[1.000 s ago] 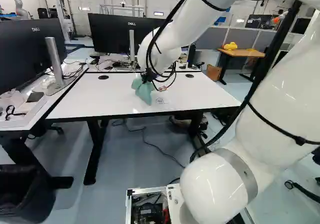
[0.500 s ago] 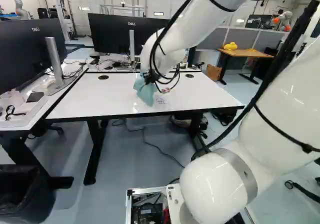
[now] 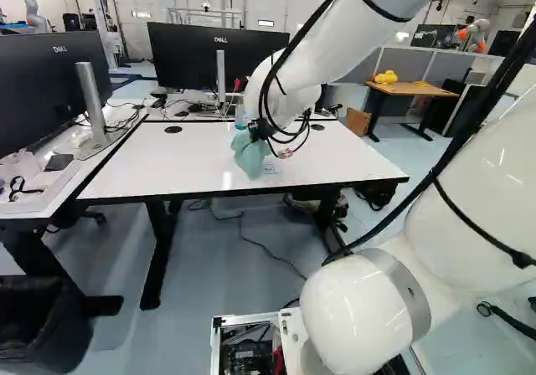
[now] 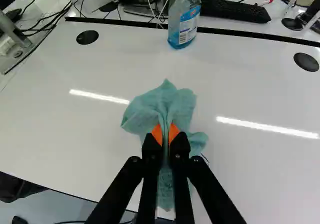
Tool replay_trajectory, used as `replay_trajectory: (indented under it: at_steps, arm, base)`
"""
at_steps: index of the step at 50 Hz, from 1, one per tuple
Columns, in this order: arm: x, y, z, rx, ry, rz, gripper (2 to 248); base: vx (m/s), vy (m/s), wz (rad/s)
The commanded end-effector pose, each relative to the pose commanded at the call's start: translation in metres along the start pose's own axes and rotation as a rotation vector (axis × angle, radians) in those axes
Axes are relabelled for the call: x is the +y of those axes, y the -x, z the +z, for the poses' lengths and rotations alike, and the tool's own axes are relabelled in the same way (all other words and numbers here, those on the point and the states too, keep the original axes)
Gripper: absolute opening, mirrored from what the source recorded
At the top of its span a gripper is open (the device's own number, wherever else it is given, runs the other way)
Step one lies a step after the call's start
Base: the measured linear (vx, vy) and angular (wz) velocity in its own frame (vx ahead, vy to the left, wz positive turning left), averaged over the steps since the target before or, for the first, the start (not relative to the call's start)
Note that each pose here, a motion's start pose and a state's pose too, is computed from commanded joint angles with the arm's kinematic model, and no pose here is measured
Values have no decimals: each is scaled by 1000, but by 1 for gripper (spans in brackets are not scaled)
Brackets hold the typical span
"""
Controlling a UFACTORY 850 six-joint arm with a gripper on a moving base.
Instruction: Clean the table with the green towel
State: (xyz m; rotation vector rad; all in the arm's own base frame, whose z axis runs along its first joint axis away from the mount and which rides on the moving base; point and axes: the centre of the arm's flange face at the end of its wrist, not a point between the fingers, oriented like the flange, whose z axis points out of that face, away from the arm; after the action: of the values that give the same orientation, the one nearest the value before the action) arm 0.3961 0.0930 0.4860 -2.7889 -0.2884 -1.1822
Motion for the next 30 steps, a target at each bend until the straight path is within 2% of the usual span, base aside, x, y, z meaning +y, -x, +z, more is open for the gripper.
replay_trajectory:
  at_steps: [30]
  arm:
    - [29, 12, -11, 5, 54, 51, 35]
  base:
    - [0, 0, 0]
